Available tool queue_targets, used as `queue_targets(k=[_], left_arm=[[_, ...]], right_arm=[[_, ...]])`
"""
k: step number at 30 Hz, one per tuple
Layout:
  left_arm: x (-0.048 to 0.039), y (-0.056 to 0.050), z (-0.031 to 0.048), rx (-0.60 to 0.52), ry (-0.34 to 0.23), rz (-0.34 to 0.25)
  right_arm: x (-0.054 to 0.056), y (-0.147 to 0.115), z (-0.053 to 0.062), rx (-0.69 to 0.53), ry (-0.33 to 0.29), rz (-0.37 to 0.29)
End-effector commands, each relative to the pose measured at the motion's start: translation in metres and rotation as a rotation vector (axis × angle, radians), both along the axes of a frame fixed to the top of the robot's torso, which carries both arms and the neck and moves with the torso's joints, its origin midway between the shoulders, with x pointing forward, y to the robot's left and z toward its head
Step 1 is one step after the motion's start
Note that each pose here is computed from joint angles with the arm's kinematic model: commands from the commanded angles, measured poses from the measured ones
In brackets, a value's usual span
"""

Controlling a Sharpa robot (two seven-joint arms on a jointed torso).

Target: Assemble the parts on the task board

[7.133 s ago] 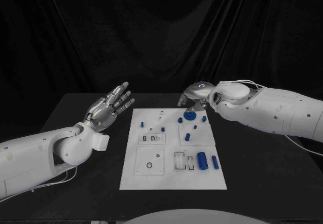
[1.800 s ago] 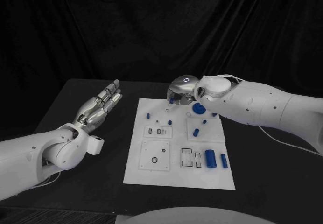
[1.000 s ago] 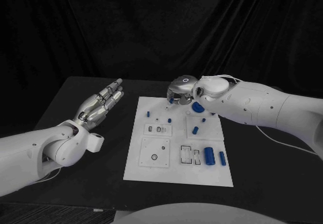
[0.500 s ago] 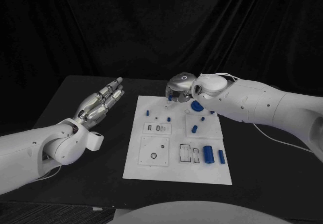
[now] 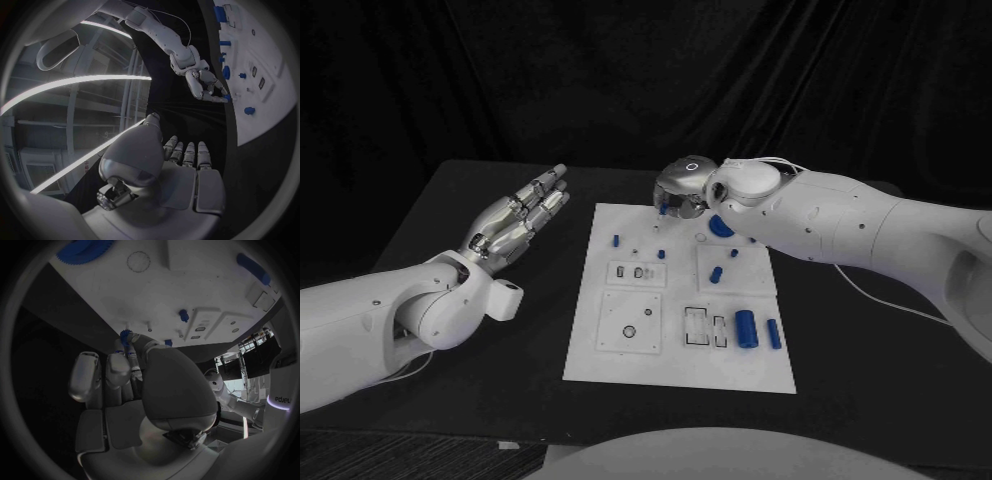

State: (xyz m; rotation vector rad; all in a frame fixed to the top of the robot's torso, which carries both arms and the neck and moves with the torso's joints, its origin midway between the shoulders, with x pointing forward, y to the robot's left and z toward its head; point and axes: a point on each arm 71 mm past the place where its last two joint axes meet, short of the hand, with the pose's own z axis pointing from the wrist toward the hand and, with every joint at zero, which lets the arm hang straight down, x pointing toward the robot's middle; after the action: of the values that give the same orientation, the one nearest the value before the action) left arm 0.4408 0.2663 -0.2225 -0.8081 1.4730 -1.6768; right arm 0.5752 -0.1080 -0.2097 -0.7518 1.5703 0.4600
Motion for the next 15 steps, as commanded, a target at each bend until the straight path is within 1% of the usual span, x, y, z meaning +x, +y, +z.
queue_targets(k=[1, 15], left_arm=[[-0.0016, -0.0019, 0.0098, -0.078, -0.102, -0.029], [-0.0009, -0.003, 0.0088, -0.08, -0.09, -0.043]], right_arm=[[0.001, -0.0006, -0.0015, -0.005, -0.01, -0.015], [0.0017, 0.0017, -0.0068, -0.012, 0.001, -0.022]])
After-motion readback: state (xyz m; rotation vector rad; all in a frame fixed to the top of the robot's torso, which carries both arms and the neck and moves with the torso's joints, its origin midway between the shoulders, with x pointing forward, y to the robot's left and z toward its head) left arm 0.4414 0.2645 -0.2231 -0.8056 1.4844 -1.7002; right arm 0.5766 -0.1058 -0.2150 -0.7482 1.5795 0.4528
